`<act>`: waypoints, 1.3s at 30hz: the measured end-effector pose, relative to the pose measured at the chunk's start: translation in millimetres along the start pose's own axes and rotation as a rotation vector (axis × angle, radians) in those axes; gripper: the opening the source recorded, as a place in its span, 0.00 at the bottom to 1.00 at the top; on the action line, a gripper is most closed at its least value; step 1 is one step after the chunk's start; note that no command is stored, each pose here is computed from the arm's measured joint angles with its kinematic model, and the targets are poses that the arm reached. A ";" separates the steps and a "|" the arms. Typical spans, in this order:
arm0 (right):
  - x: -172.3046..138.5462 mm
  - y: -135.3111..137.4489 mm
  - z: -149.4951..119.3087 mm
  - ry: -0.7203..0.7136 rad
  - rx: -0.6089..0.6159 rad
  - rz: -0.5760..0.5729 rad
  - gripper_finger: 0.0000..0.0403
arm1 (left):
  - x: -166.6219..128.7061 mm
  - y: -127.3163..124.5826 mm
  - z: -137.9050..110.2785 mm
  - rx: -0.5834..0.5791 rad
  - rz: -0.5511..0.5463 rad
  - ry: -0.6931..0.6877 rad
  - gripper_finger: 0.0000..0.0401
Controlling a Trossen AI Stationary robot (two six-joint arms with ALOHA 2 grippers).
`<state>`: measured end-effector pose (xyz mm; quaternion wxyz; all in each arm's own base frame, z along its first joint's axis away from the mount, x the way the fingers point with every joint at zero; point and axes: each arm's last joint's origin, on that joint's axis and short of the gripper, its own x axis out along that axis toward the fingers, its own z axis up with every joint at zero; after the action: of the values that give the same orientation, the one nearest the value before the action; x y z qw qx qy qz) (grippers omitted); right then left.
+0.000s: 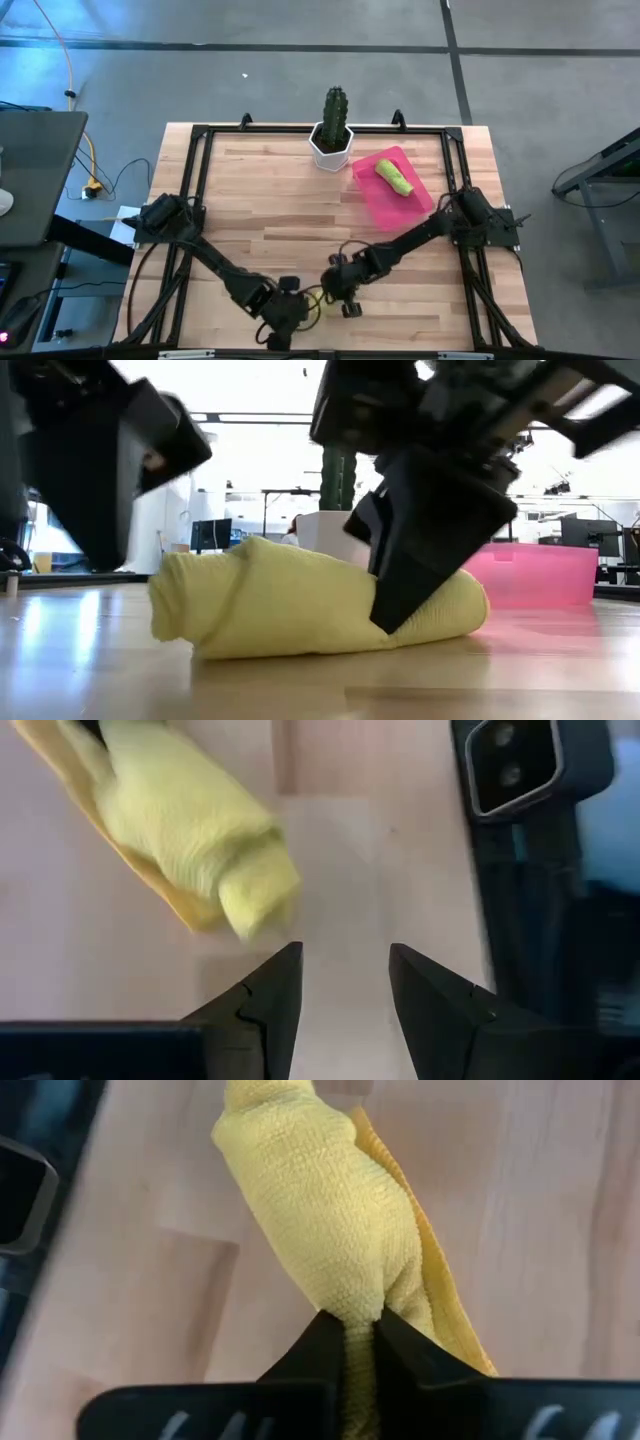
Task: Roll microfiber towels into tight, uniform cylinder then place into a basket
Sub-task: Roll the yellow towel, then put the rolled yellow towel into the pink bin
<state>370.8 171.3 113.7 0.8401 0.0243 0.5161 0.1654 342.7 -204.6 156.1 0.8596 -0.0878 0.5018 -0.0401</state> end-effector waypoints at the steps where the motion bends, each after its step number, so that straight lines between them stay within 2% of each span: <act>1: -0.4 -4.9 1.6 0.003 0.038 0.036 0.02 | -0.6 -2.5 -1.6 0.042 0.035 -0.025 0.35; 7: -4.7 -32.2 10.4 0.022 0.292 0.228 0.03 | -2.9 -8.1 -2.4 0.199 0.275 -0.189 0.35; 11: -6.4 -45.2 12.1 0.046 0.423 0.291 0.05 | 6.9 -5.4 -2.4 0.199 0.308 -0.200 0.35; 15: -7.3 -49.9 12.9 0.051 0.450 0.312 0.05 | 20.1 1.9 -2.0 0.187 0.325 -0.190 0.35; 20: -7.5 -49.9 13.3 0.042 0.430 0.306 0.05 | 31.6 10.1 -2.9 0.182 0.361 -0.171 0.35; 23: -7.5 -49.2 13.3 0.037 0.399 0.305 0.07 | 39.0 13.6 -4.6 0.173 0.329 -0.133 0.35; 28: -10.5 -47.9 14.4 0.024 0.315 0.322 0.20 | 43.0 14.4 -5.8 0.123 0.315 -0.123 0.35; 32: -22.7 -47.8 16.2 0.031 0.227 0.408 0.30 | 43.4 14.2 -5.8 0.097 0.305 -0.123 0.33; 36: -44.5 -40.8 21.1 0.005 0.137 0.453 0.34 | 43.5 14.3 -6.2 0.069 0.299 -0.122 0.33; 39: -58.6 -27.2 24.2 -0.054 0.015 0.347 0.34 | 43.6 14.4 -6.5 0.032 0.297 -0.125 0.33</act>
<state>374.7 130.9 169.5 0.8122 0.1238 0.4828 0.3032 358.3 -198.0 112.9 0.8869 -0.0015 0.4541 0.0849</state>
